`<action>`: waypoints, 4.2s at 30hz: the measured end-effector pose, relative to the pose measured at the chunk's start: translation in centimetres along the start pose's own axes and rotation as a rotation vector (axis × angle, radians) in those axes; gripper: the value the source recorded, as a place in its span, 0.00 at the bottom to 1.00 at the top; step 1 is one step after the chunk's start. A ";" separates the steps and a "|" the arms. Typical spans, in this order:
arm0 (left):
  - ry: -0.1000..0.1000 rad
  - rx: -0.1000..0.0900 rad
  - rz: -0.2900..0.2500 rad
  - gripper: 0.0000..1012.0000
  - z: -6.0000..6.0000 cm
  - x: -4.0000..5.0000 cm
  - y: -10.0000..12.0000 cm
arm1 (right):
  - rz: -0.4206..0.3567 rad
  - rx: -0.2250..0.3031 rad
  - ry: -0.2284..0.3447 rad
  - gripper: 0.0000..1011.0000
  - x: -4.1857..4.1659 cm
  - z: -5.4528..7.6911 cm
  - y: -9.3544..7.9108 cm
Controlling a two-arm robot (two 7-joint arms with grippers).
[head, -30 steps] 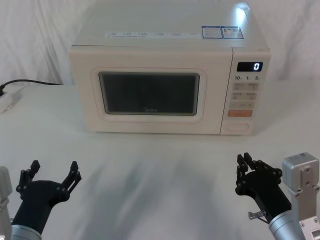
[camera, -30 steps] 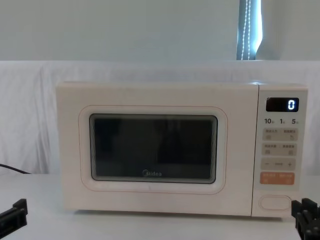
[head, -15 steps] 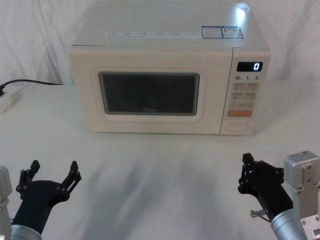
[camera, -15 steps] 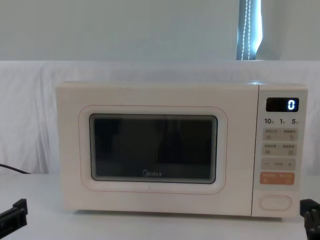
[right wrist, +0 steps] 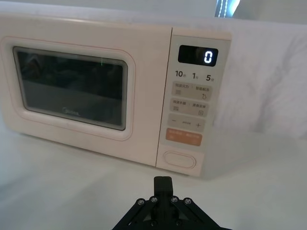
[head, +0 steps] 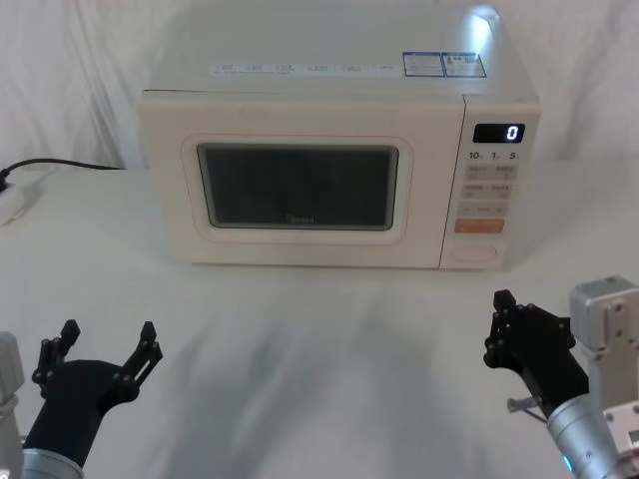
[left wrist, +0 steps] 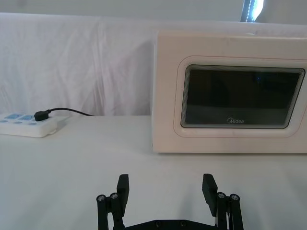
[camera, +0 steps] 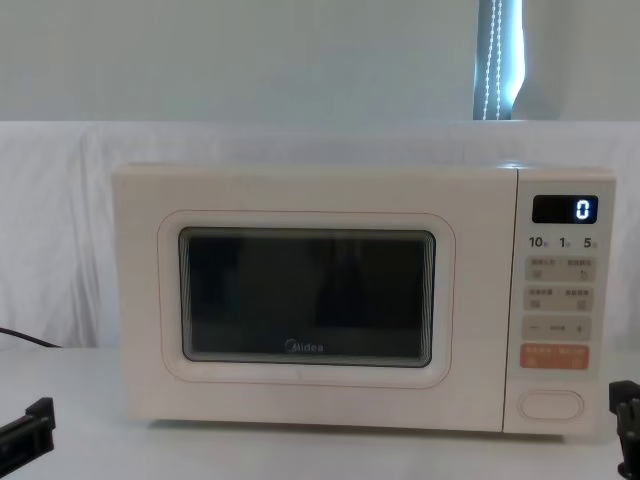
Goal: Press the button to open the microwave door with one hand; close the microwave door with the other hand.
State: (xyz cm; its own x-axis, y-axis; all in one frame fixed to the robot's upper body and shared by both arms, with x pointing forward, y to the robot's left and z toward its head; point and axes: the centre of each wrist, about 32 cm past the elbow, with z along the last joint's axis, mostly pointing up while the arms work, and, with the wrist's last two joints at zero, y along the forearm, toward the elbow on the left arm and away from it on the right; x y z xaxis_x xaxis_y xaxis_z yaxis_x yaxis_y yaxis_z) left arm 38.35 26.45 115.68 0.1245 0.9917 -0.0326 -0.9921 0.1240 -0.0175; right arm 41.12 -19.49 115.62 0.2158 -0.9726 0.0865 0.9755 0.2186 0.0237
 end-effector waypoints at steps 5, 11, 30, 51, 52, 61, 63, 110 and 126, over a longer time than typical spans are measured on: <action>0.000 0.000 0.000 0.99 0.0 0.00 0.0 | 0.012 -0.010 -0.018 0.00 0.75 0.1 1.1; 0.000 0.000 0.000 0.99 0.0 0.00 0.0 | 0.043 -0.012 -0.050 0.00 1.56 0.0 2.3; 0.000 0.000 0.000 0.99 0.0 0.00 0.0 | 0.133 -0.055 -0.146 0.00 2.26 -0.4 6.8; 0.000 0.000 0.000 0.99 0.0 0.00 0.0 | 0.100 -0.128 -0.140 0.00 3.69 -1.4 10.0; 0.000 0.000 0.000 0.99 0.0 0.00 0.0 | 0.101 -0.128 -0.140 0.00 3.75 -1.4 10.1; 0.000 0.000 0.000 0.99 0.0 0.00 0.0 | 0.106 -0.142 -0.149 0.00 4.36 -1.8 10.9; 0.000 0.000 0.000 0.99 0.0 0.00 0.0 | 0.107 -0.144 -0.149 0.00 4.51 -1.9 11.2; 0.000 0.000 0.000 0.99 0.0 0.00 0.0 | 0.061 -0.176 -0.149 0.00 5.05 -2.6 14.2; 0.000 0.000 0.000 0.99 0.0 0.00 0.0 | 0.026 -0.176 -0.146 0.00 4.92 -2.4 14.2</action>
State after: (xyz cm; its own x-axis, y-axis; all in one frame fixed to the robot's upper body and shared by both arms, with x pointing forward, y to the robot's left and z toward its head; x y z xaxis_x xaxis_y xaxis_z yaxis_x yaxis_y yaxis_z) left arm 38.35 26.45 115.68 0.1245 0.9917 -0.0326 -0.9921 0.1240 -0.0176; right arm 56.10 -21.37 114.00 0.2456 -0.9421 0.2285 0.9646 0.2141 -0.1539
